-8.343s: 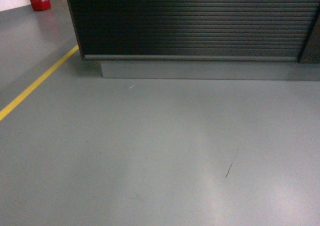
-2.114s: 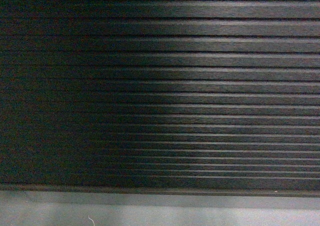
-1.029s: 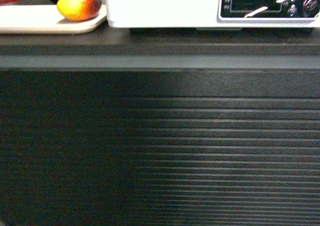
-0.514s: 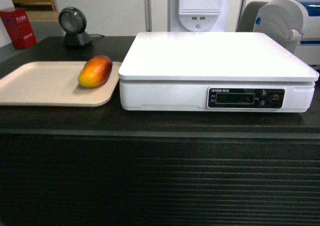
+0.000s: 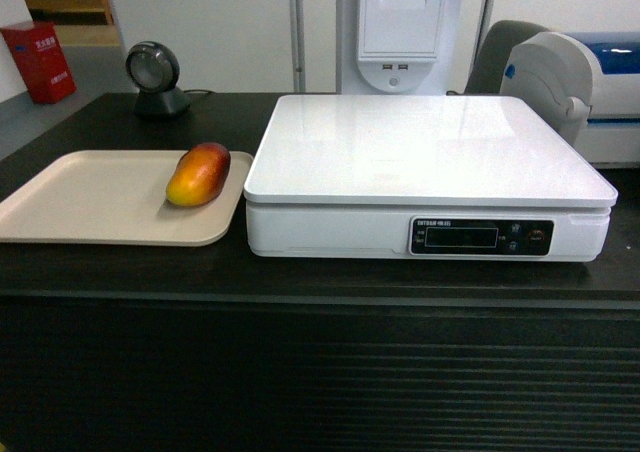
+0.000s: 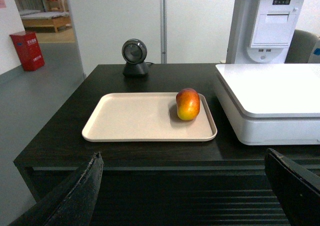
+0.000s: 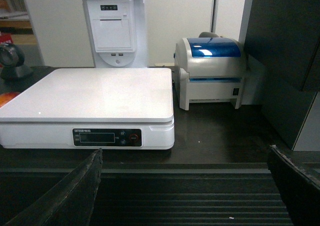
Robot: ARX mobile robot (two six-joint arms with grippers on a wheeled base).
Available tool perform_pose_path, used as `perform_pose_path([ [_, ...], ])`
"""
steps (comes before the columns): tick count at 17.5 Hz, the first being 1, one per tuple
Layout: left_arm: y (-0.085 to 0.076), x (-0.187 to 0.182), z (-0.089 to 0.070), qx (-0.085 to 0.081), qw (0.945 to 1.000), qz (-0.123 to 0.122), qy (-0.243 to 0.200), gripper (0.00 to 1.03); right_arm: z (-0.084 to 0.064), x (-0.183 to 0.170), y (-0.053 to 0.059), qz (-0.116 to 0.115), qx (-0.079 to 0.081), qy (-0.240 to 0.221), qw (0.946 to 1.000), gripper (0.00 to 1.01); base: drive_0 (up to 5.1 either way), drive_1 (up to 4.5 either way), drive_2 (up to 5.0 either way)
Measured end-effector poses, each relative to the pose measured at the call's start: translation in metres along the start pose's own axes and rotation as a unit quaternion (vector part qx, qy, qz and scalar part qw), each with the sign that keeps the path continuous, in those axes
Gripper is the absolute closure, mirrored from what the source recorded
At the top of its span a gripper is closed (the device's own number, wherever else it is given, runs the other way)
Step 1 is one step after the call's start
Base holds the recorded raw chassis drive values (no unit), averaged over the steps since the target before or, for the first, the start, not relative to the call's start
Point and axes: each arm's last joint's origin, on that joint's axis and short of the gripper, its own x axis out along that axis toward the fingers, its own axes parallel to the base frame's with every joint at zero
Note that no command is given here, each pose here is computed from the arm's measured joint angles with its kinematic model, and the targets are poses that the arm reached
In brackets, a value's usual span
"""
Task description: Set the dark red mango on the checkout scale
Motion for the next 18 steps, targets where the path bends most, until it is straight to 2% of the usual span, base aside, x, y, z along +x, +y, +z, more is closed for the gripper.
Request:
perform_pose_path([
  [18, 0.0, 0.0, 0.0, 0.0, 1.0, 0.0, 0.0, 0.05, 0.0, 0.0, 0.0, 0.0, 0.0, 0.0, 1.0, 0.03, 0.0, 0.0, 0.0],
])
